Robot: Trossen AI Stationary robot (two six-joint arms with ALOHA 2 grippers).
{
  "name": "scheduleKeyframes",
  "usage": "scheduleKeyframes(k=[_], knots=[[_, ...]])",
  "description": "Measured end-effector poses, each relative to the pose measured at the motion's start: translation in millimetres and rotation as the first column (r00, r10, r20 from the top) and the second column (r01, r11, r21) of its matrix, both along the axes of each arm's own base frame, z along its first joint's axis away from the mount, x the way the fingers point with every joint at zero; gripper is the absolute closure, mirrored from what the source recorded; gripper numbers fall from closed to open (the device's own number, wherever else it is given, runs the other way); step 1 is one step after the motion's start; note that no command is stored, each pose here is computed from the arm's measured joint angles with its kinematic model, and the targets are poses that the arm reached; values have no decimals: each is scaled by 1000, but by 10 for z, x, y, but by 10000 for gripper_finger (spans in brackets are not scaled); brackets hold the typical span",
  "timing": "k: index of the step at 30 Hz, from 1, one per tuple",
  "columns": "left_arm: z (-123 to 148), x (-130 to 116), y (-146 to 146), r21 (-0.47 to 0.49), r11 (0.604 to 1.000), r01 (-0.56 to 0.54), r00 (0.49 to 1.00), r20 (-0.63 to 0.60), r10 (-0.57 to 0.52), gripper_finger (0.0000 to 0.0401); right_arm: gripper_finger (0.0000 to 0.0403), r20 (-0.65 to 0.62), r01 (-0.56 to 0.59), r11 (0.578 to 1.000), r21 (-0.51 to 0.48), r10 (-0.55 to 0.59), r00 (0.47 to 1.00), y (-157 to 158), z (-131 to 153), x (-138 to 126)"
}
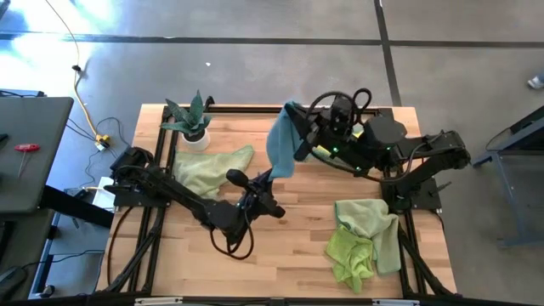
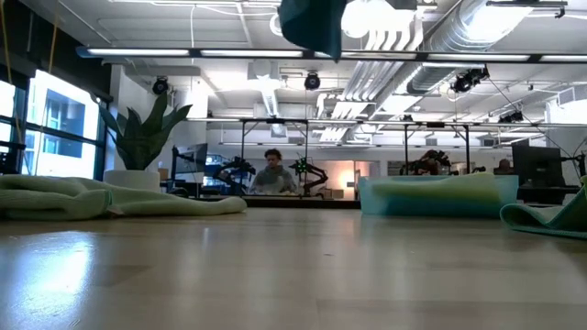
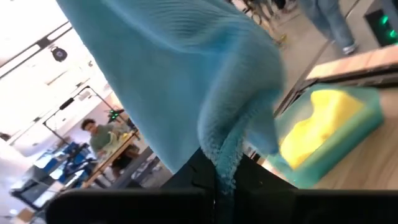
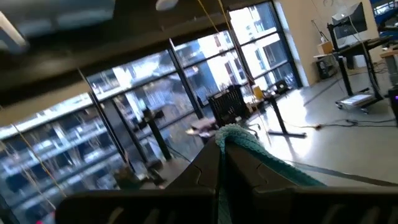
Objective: Fold microfiber towels
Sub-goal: Fold the blue microfiber cloth
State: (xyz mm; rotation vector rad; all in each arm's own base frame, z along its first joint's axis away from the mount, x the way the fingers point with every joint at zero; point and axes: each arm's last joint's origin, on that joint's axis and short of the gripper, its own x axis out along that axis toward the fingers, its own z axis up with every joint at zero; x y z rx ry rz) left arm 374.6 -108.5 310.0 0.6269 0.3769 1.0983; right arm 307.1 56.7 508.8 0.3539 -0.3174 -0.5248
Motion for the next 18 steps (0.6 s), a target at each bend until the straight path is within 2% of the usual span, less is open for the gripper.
scheduleKeyframes(k=[7,10,13,18], knots=[[166,26,-41,0,999,44,998,34,-44,400,402,-205,-12,999,-50,2,979,-11,-139,-49],[140,29,-53,-4,999,43,999,31,-43,401,393,-279,-50,998,-26,41,959,-27,-186,-139],[127,18,-94,-14,999,51,998,45,-50,401,363,-340,-89,996,13,88,936,-52,-213,-266],[117,13,-143,-43,995,91,990,116,-85,401,281,-437,-80,996,41,90,895,-112,-243,-505]])
